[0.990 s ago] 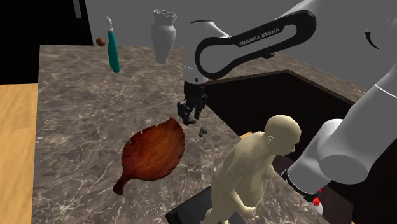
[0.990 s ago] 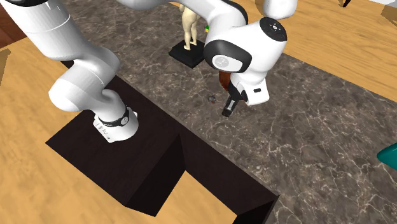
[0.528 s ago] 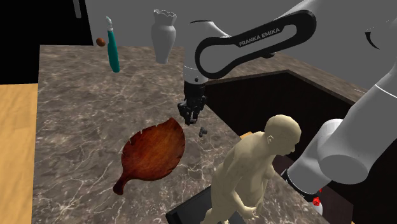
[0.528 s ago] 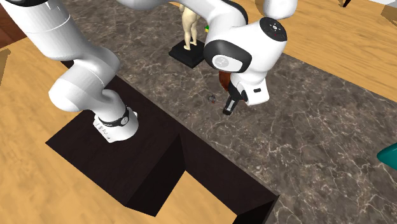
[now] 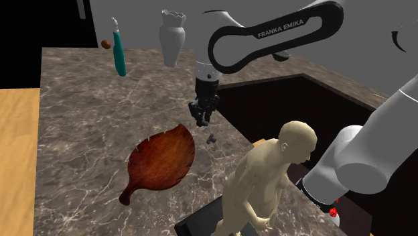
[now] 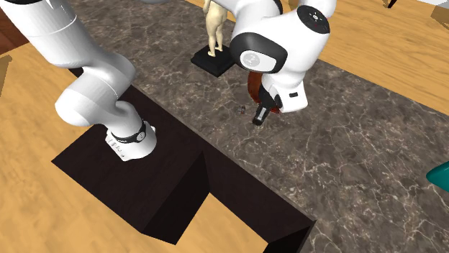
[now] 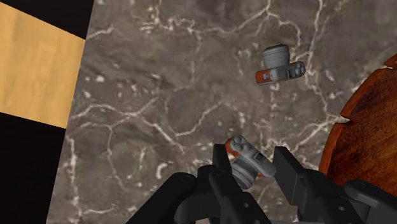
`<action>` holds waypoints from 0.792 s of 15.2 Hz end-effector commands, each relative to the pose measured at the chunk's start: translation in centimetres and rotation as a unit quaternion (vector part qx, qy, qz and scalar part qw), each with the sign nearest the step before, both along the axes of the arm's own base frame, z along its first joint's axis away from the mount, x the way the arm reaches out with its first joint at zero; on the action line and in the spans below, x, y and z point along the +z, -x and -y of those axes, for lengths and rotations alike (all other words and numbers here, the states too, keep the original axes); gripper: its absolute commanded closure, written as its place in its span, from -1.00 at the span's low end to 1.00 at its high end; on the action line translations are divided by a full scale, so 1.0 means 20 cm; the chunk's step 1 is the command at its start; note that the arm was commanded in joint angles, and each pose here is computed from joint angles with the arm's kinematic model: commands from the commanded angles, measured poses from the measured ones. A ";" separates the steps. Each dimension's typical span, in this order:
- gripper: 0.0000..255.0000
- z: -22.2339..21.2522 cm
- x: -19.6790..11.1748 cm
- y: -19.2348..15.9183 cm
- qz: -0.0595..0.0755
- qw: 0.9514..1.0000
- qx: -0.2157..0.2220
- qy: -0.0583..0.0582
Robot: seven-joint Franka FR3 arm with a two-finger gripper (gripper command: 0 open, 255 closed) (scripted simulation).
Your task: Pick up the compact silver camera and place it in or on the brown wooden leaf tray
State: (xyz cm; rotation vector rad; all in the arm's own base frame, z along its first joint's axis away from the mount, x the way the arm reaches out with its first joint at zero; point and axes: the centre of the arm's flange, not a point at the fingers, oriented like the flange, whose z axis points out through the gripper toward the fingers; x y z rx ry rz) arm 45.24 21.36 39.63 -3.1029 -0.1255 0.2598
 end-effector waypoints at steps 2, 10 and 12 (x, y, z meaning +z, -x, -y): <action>1.00 -0.01 0.08 0.00 0.000 1.000 0.000 0.000; 1.00 -0.01 0.29 0.00 0.000 1.000 0.000 0.000; 1.00 -0.01 0.35 0.00 0.000 1.000 0.000 0.000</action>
